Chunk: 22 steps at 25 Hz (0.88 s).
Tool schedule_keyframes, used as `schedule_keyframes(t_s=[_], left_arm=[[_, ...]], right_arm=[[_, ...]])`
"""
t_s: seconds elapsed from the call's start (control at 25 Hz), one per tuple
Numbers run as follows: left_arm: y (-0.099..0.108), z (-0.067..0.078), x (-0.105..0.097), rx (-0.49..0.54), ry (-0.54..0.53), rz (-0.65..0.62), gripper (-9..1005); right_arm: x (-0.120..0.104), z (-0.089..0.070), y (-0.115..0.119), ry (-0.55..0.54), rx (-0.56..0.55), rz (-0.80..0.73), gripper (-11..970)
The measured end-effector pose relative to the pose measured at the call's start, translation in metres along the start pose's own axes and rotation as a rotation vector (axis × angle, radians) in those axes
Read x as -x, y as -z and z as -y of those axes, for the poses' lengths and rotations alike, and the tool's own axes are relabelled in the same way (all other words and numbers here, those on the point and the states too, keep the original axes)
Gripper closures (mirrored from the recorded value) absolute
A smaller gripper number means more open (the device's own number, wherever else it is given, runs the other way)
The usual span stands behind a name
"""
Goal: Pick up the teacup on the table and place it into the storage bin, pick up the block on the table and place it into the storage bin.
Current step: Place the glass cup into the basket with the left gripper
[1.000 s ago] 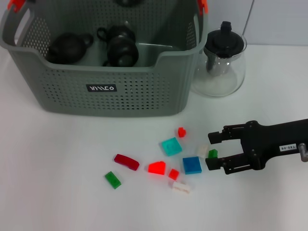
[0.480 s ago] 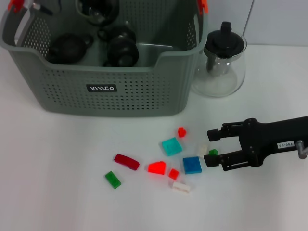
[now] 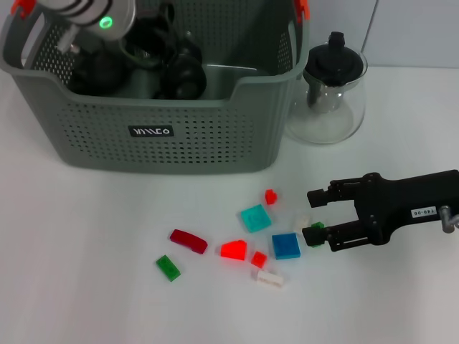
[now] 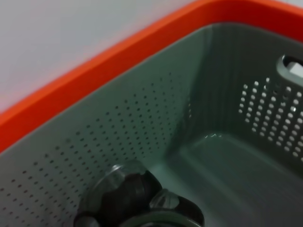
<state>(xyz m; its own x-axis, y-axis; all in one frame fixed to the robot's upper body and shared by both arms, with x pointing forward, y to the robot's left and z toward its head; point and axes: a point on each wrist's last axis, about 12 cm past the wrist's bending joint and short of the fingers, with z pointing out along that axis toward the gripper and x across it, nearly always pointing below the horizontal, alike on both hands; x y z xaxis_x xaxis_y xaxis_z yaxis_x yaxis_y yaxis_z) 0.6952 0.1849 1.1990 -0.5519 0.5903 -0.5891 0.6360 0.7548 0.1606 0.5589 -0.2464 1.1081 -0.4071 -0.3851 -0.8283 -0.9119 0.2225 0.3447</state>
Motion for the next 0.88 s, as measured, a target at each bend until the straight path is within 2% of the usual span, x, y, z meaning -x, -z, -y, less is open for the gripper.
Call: schedule_keyframes(t_s=[0.56,0.88], left_arm=[[-0.014,0.019,-0.003,-0.008,-0.054,-0.024,926],[-0.017,0.024,-0.003,-0.011,-0.067,-0.021,921]], right_arm=[[0.002,0.001,-0.001,0.007,0.001,-0.007,126],[0.003,0.001,-0.001,0.009,-0.001,-0.009,126]])
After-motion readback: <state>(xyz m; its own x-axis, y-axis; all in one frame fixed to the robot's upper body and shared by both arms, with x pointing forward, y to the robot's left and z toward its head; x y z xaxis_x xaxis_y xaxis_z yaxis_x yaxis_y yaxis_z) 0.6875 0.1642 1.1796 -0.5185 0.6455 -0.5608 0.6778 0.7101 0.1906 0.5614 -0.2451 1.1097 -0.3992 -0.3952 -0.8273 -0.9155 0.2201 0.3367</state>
